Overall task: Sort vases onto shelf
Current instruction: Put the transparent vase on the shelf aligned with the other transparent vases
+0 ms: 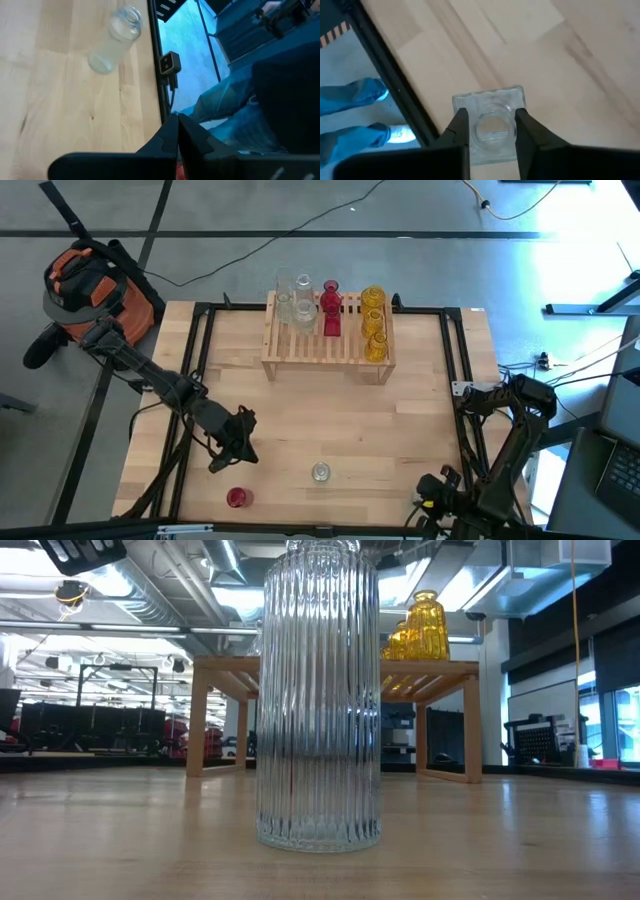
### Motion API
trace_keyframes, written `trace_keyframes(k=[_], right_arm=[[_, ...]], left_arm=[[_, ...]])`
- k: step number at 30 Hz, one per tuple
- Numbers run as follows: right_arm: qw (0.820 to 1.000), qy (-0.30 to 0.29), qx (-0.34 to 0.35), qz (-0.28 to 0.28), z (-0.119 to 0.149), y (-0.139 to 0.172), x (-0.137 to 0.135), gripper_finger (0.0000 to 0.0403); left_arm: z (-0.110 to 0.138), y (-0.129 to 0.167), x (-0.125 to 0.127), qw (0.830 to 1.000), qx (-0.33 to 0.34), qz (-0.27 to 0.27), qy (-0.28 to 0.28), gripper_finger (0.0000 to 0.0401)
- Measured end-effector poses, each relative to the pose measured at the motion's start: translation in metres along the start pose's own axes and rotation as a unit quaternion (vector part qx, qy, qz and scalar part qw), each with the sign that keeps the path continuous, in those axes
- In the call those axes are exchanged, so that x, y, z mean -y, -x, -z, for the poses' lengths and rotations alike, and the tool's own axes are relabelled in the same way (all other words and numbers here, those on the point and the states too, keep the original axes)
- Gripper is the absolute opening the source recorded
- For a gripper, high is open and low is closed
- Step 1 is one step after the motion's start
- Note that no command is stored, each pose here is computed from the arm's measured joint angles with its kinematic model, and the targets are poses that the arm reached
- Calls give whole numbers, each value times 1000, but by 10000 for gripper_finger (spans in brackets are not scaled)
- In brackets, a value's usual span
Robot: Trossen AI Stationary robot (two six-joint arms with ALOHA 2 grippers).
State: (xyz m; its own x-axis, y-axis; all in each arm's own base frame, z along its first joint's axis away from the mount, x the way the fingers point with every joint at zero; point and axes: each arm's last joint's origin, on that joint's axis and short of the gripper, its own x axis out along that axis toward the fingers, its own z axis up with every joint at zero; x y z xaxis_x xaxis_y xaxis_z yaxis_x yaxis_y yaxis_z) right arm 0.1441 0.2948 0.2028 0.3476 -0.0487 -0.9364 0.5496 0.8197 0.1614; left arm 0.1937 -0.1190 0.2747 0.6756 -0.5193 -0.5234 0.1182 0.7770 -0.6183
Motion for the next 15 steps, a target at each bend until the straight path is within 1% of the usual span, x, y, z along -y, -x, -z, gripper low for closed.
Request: trace_keyframes(k=[7,11,15], right_arm=[[999,-9,27,35,-16,-3,6,58],[998,-9,45,49,-27,-5,8,58],[997,-8,54,57,-46,-4,11,58]], left_arm=[[-6,1,-6,1000,12,-11,9,0],[-8,1,-9,1000,16,-16,0,0],[-10,2,-11,1000,15,-14,-4,0]])
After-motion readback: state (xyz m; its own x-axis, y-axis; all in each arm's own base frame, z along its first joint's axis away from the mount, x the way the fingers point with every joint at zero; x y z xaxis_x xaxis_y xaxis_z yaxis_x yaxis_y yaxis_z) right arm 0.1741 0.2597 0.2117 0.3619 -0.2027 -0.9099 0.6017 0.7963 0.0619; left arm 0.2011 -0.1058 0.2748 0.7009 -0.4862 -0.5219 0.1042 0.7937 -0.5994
